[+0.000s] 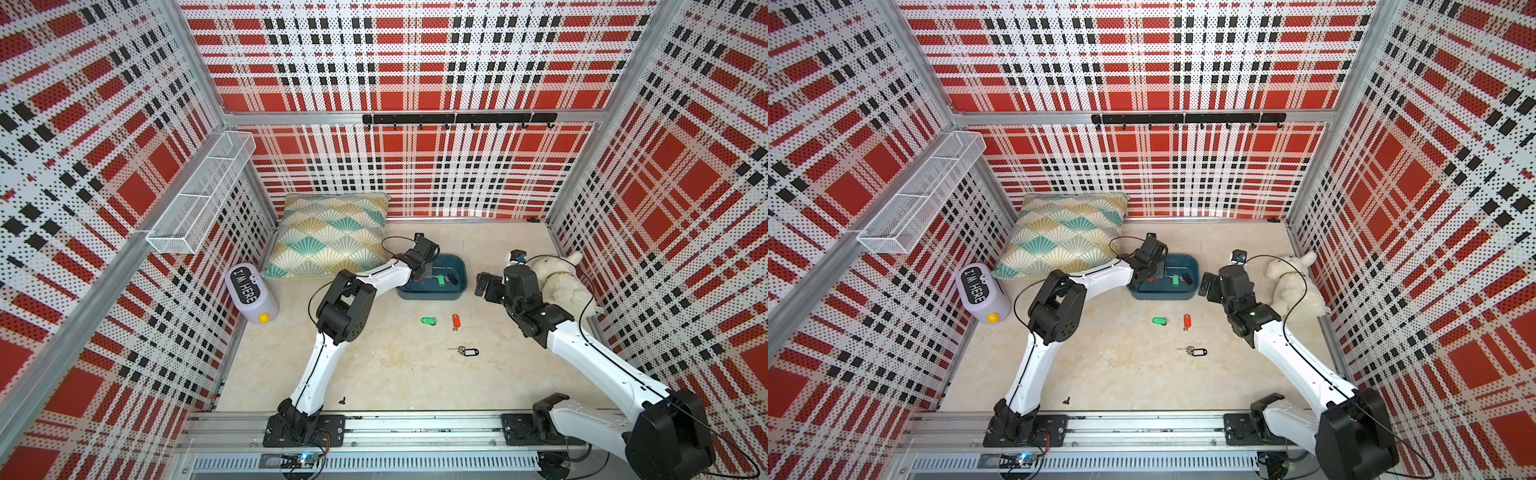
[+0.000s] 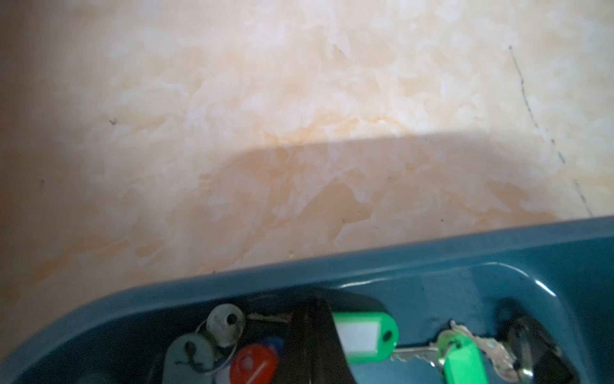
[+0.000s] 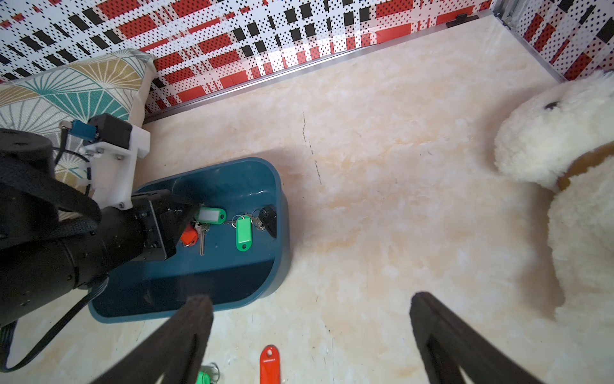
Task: Take the keys out of the storage box
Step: Pick up the key from the storage box, then place the key at the center of the board.
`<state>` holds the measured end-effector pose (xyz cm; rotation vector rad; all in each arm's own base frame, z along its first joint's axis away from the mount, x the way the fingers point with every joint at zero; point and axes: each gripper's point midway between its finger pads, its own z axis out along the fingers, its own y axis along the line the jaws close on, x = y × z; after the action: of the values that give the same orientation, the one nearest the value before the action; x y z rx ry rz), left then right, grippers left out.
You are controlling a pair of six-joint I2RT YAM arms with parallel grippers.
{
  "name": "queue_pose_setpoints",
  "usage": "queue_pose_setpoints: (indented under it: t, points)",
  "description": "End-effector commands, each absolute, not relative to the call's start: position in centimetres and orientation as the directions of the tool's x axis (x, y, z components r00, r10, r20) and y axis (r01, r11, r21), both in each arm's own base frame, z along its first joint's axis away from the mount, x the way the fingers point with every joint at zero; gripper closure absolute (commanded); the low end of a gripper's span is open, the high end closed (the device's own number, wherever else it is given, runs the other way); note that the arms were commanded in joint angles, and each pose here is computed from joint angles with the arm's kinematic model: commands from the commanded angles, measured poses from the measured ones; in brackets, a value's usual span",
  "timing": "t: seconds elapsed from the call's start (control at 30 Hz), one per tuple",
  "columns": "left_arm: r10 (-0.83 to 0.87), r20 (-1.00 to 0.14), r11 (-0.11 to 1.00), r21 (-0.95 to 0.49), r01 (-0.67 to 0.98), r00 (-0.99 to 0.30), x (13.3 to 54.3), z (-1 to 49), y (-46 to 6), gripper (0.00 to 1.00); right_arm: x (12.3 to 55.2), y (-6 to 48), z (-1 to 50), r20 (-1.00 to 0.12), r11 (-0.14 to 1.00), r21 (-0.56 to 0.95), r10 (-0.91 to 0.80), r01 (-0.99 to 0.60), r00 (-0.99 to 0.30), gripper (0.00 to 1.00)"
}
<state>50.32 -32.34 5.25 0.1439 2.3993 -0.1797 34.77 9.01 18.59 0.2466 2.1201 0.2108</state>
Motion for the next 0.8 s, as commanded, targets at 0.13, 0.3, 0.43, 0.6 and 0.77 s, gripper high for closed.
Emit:
queue_pose_setpoints:
  t: [0.13, 0.3, 0.43, 0.6, 0.77]
  points:
    - [0.034, -0.754, 0.981, -0.099, 0.164, -0.656, 49.5, 12.2, -33.0, 1.0, 34.5, 9.0, 19.5, -0.826, 0.956, 0.286, 0.283, 0.071, -0.487, 0.0]
    - [0.016, -0.779, 0.976, -0.123, 0.178, -0.626, 47.5, 15.1, -33.0, 1.0, 34.4, 9.6, 19.7, -0.827, 0.952, 0.304, 0.284, 0.039, -0.485, 0.0]
    - [-0.053, -0.819, 0.954, -0.211, 0.214, -0.571, 44.5, 18.9, -32.6, 1.0, 34.3, 10.4, 19.5, -0.818, 0.945, 0.328, 0.284, 0.001, -0.5, 0.0]
    - [-0.102, -0.849, 0.943, -0.249, 0.222, -0.518, 38.6, 21.9, -30.5, 1.0, 33.8, 11.1, 19.8, -0.815, 0.934, 0.356, 0.291, -0.037, -0.502, 0.0]
    - [-0.161, -0.833, 0.935, -0.3, 0.187, -0.529, 32.0, 20.8, -26.9, 1.0, 33.6, 11.5, 19.8, -0.814, 0.93, 0.364, 0.289, -0.055, -0.503, 0.0]
